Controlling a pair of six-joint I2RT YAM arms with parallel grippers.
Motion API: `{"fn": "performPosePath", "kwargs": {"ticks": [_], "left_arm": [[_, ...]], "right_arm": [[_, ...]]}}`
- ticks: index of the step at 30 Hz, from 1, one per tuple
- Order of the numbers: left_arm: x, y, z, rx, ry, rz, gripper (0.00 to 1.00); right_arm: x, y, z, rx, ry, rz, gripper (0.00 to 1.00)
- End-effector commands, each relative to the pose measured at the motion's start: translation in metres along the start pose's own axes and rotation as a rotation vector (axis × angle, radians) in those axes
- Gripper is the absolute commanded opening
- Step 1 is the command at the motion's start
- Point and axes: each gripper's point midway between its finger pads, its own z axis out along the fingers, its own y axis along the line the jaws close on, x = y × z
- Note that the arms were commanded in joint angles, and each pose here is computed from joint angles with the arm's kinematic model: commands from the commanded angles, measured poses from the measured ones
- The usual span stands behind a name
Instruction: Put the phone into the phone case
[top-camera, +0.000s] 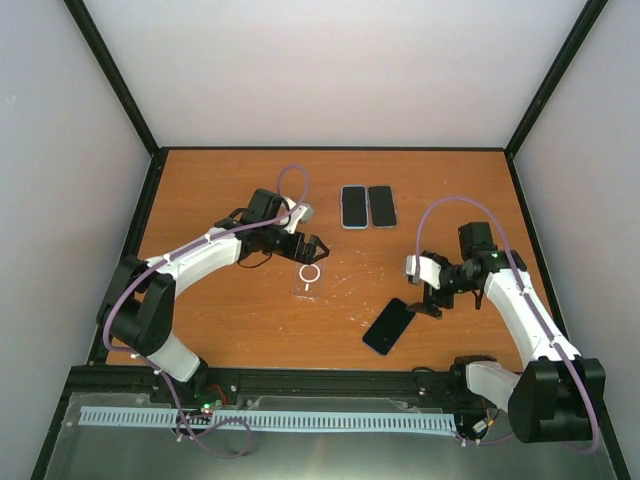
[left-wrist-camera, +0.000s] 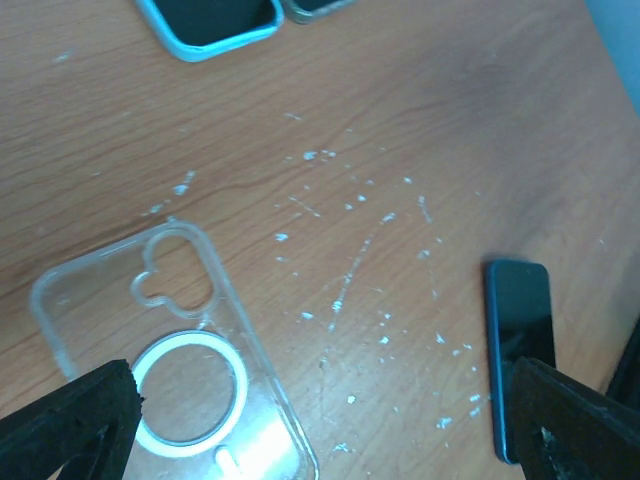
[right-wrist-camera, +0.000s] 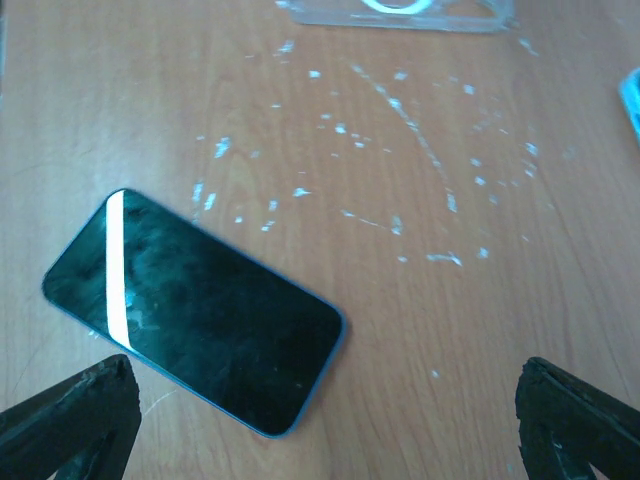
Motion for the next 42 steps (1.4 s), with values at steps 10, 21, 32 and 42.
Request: {"fn": "performPosePath", "kwargs": {"ticks": [10, 21, 32, 42], "left_arm": [[-0.006, -0.054, -0.029, 0.269, -0.037, 0.206, 1.00], [0.004, -0.075, -0.040, 0.404, -0.031, 0.245, 1.00], [0.008, -0.079, -0.041, 0.438, -0.024, 0.255, 1.00], [0.010, -0.078, -0.039, 0.439, -0.016, 0.249, 1.00]], "right_arm": [[0.022, 0.058, 0.053, -0.278, 0.112, -0.428, 1.00], [0.048, 0.073, 0.071, -0.454, 0.250, -0.682, 1.00], [0.046, 0.063, 0.087, -0.512, 0.306, -0.806, 1.00], [0.065, 0.061, 0.100, -0.575, 0.379, -0.902, 1.00]]}}
